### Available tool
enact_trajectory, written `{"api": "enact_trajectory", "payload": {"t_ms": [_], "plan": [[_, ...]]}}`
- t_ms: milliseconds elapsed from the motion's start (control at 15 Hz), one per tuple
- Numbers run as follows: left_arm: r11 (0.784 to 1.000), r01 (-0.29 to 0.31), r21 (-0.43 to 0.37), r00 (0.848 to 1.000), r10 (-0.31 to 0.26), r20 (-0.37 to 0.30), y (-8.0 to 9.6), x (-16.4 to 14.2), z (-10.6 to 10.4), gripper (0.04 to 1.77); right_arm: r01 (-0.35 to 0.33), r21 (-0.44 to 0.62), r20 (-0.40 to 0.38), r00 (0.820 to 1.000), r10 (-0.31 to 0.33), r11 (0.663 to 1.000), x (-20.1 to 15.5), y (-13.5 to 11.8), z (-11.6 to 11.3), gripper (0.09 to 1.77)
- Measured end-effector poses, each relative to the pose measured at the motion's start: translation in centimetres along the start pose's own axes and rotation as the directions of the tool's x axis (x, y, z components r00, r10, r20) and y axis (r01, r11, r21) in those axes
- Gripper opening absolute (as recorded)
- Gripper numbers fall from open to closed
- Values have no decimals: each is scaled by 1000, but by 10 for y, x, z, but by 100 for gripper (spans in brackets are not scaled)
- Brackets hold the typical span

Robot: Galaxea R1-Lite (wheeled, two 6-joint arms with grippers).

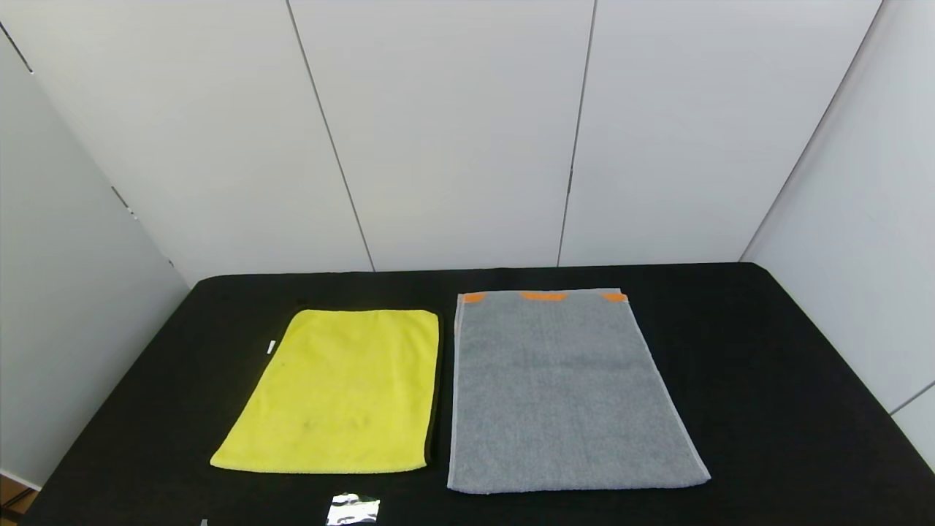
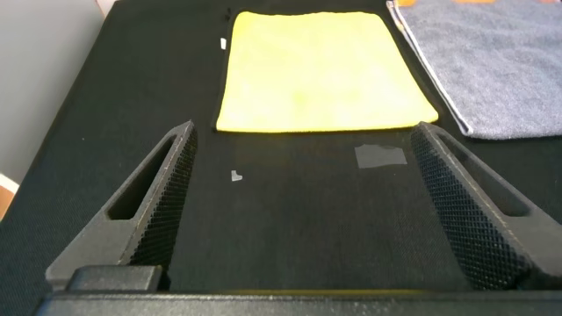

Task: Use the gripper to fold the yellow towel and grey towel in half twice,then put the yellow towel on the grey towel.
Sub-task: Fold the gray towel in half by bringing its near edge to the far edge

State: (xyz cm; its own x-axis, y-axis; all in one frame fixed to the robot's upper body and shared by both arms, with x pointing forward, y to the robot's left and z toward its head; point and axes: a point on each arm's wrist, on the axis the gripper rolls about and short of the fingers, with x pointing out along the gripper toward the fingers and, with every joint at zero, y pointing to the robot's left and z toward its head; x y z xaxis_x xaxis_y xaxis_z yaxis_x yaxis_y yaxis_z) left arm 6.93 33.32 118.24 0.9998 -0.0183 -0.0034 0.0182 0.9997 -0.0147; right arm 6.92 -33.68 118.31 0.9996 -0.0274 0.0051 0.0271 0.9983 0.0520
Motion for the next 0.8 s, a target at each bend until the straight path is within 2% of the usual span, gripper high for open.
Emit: {"api": "enact_trajectory", "payload": {"t_ms": [800], "plan": [[1000, -2, 5, 1000, 2, -3, 0, 0, 0, 172, 2, -9, -1, 1000, -2, 1000, 0, 0, 0, 171]]}}
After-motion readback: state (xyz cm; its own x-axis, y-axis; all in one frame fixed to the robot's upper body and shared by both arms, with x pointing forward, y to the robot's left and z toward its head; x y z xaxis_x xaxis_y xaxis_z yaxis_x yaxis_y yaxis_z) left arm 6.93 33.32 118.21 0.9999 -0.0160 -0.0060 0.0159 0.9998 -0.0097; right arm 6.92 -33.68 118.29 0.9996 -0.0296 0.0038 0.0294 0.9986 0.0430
